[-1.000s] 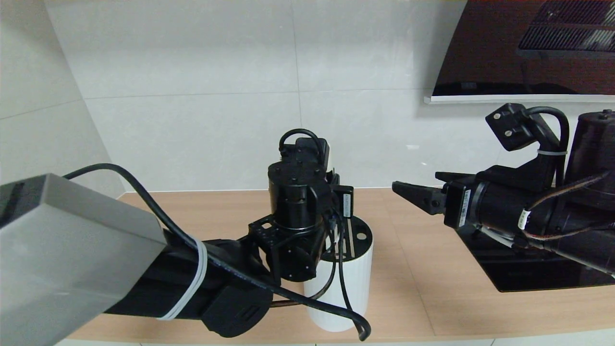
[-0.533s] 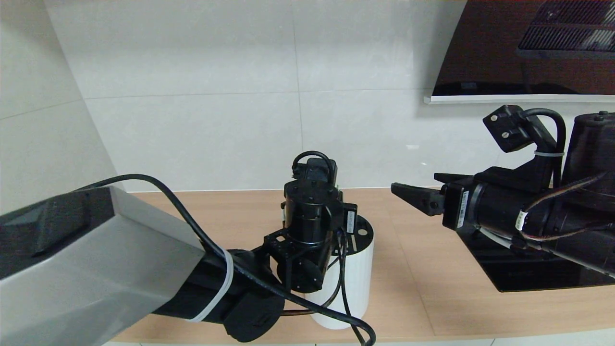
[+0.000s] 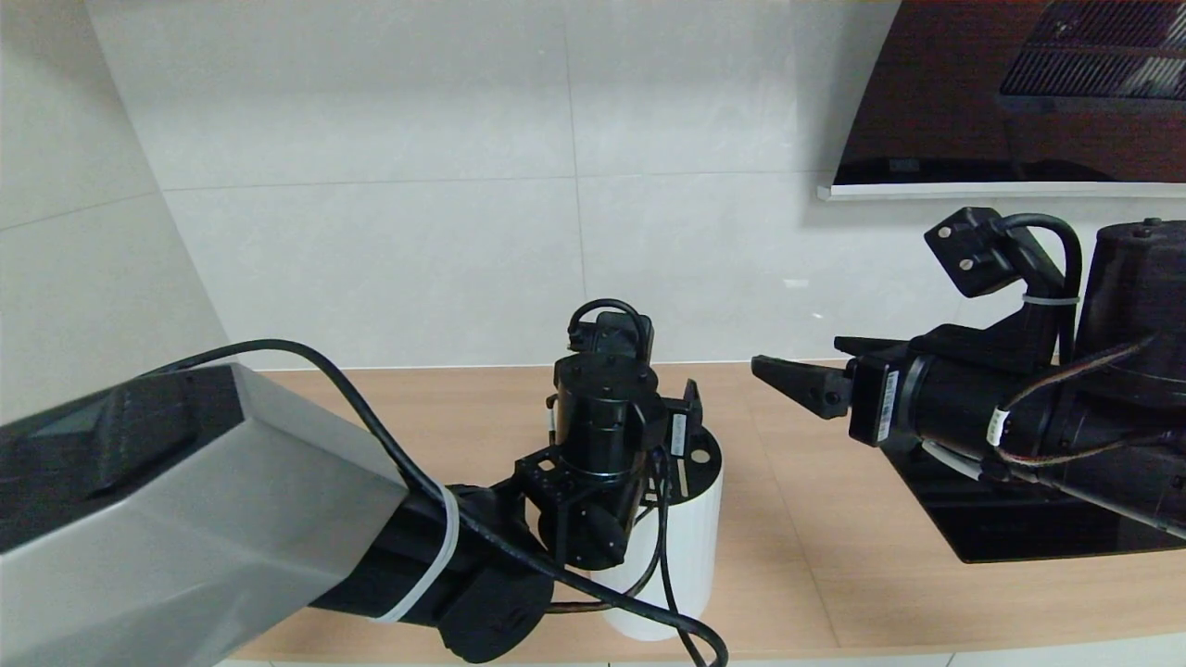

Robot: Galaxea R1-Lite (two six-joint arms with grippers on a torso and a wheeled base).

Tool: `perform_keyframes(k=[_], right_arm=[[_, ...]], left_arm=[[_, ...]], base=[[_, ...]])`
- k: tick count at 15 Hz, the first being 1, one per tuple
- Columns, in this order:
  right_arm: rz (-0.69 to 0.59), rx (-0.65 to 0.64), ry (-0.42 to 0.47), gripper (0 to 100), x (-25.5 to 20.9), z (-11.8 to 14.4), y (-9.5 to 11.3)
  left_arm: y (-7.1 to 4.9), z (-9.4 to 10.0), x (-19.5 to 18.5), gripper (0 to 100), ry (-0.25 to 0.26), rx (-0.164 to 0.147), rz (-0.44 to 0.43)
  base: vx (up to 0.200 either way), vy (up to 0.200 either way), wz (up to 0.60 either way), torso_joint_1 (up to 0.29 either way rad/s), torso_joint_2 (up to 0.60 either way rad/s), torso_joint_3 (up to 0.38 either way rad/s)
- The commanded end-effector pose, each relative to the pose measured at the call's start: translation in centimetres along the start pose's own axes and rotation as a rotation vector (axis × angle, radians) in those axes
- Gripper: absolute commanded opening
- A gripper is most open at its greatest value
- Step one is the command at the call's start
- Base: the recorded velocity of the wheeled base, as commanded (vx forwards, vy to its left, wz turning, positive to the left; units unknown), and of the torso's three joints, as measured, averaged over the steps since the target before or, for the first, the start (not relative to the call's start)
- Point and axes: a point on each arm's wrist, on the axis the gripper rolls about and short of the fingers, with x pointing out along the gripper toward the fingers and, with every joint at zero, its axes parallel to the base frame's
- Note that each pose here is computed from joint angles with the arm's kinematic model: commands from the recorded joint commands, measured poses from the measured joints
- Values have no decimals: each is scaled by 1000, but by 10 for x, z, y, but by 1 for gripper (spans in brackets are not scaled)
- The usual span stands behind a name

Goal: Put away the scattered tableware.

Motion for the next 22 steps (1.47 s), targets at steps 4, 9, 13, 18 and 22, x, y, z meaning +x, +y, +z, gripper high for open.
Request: perform_keyframes(k=[4, 9, 13, 18, 22], right_arm=[[0, -1, 4, 100, 0, -1, 0], [-5, 2, -5, 100, -1, 1, 0], [-73, 16, -42, 100, -22, 3, -15], [-236, 30, -189, 100, -139, -25, -44], [-319, 25, -327, 100, -219, -64, -39]], left_arm=[[0, 4, -2, 100, -9, -7, -1], [30, 75, -51, 100, -178, -125, -58], [88, 150, -120, 100, -395, -218, -145], [172, 139, -244, 100, -321, -153, -151], [213, 101, -325, 100, -364, -137, -2]], base=[[0, 0, 0, 0, 0, 0], [0, 0, 0, 0, 0, 0], [0, 0, 0, 0, 0, 0], [0, 0, 0, 0, 0, 0], [0, 0, 0, 0, 0, 0]])
